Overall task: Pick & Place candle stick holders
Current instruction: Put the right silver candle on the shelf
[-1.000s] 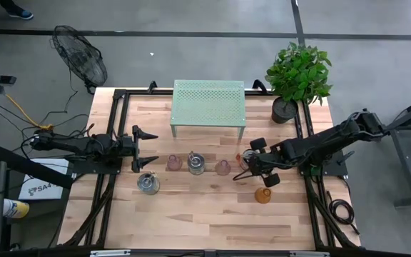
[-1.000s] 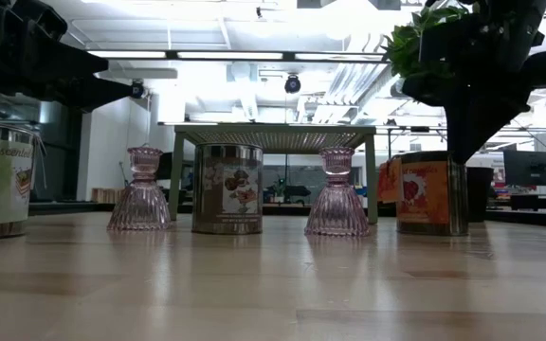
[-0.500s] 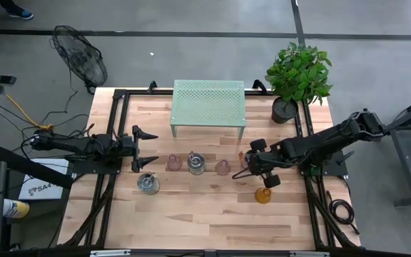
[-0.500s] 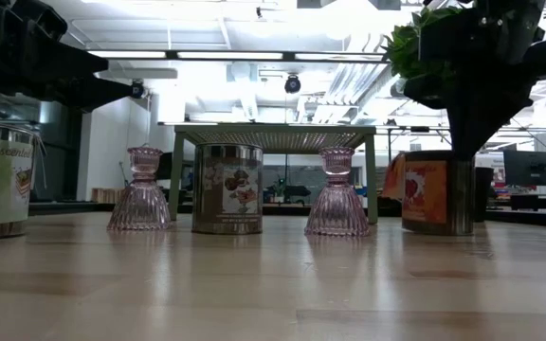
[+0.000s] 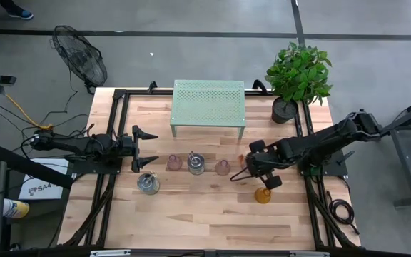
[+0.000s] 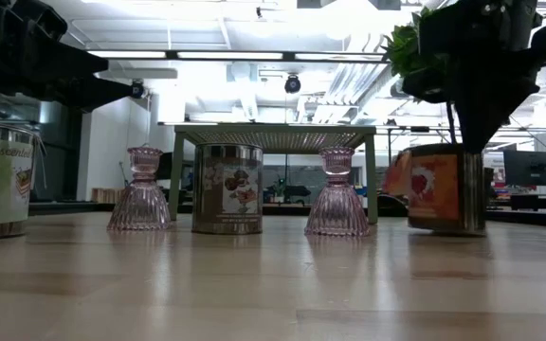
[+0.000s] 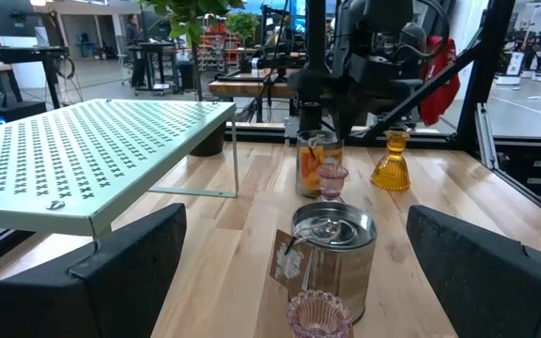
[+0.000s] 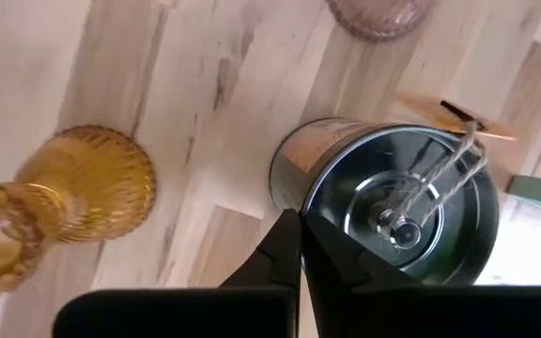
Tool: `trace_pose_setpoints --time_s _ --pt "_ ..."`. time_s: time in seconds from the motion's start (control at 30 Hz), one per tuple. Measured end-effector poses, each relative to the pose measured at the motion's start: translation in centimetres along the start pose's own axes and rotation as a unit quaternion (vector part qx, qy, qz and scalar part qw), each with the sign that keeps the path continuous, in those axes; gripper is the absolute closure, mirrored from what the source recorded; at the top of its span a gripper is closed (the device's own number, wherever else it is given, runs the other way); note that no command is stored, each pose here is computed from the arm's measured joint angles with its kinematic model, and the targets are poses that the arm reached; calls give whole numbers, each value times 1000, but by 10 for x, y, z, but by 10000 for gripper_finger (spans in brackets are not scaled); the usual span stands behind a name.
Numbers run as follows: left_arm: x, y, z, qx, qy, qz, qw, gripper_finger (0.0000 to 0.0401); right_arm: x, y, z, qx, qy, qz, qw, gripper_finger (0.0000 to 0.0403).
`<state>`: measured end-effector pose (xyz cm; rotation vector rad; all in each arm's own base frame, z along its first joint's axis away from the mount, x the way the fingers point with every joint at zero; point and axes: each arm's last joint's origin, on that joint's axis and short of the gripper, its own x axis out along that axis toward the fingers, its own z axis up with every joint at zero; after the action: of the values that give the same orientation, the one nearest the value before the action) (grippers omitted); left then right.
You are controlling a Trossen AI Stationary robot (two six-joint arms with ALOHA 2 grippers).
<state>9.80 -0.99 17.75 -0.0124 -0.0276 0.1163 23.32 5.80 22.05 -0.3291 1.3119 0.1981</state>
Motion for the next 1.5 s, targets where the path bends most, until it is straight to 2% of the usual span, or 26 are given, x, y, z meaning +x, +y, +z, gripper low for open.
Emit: trace_pose_setpoints --time_s 0.2,0.5,0.8,1.07,1.23,1.4,1.5 --pt "0 0 0 0 0 0 1000 2 -1 -1 1 -1 -5 -7 1000 402" --pt "0 0 0 0 0 0 1000 2 -19 -4 11 -4 -21 -7 1000 402" --pt "0 0 0 0 0 2 1000 2 -59 -16 25 -11 -47 -15 999 402" --pt "0 0 0 0 0 2 1000 2 -104 -51 27 18 -59 -46 997 402" --pt "0 0 0 0 0 2 1000 2 -137 -79 23 56 -60 -63 995 402" --pt "0 0 0 0 0 1 1000 2 -147 -112 34 62 -53 -66 994 403" --pt "0 0 0 0 0 1 1000 2 -144 -136 44 64 -24 -61 996 403"
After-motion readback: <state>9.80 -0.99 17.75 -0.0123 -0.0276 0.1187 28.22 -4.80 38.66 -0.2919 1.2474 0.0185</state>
